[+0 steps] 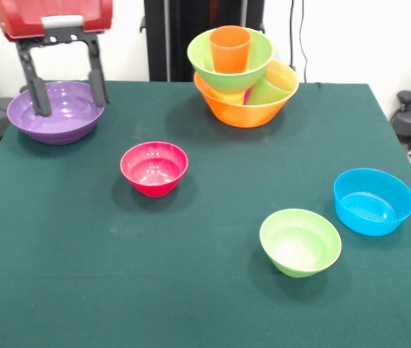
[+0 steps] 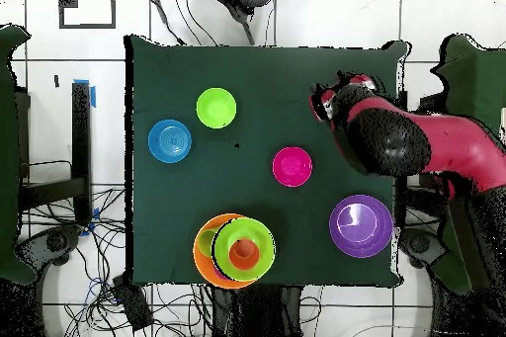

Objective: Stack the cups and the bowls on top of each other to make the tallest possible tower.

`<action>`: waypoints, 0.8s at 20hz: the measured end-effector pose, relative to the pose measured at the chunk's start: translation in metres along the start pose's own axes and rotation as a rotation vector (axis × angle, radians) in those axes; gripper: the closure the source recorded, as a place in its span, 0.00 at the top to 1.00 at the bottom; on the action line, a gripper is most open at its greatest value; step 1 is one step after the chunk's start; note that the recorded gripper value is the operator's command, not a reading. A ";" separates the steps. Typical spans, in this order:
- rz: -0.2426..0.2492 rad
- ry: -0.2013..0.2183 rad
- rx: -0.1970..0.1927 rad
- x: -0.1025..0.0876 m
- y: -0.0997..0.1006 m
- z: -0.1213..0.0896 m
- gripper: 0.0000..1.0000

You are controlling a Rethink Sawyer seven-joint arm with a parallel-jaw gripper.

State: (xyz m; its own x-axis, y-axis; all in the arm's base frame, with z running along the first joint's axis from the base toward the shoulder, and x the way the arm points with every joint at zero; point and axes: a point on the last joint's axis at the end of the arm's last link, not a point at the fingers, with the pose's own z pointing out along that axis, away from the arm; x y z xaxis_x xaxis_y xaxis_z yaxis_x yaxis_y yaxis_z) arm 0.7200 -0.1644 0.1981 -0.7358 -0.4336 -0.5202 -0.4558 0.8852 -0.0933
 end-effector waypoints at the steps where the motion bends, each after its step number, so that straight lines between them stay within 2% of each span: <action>1: -0.009 0.002 0.001 -0.006 0.004 0.003 1.00; 8: -0.066 0.012 0.025 -0.047 0.038 0.029 1.00; 13: -0.063 0.004 0.055 -0.070 0.067 0.048 1.00; 16: -0.033 -0.008 0.066 -0.080 0.088 0.057 1.00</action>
State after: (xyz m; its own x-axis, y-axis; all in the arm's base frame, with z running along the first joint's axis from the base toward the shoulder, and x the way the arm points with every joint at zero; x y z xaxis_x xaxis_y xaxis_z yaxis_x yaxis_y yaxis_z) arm 0.7674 -0.0416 0.1836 -0.7163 -0.4619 -0.5230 -0.4459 0.8795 -0.1661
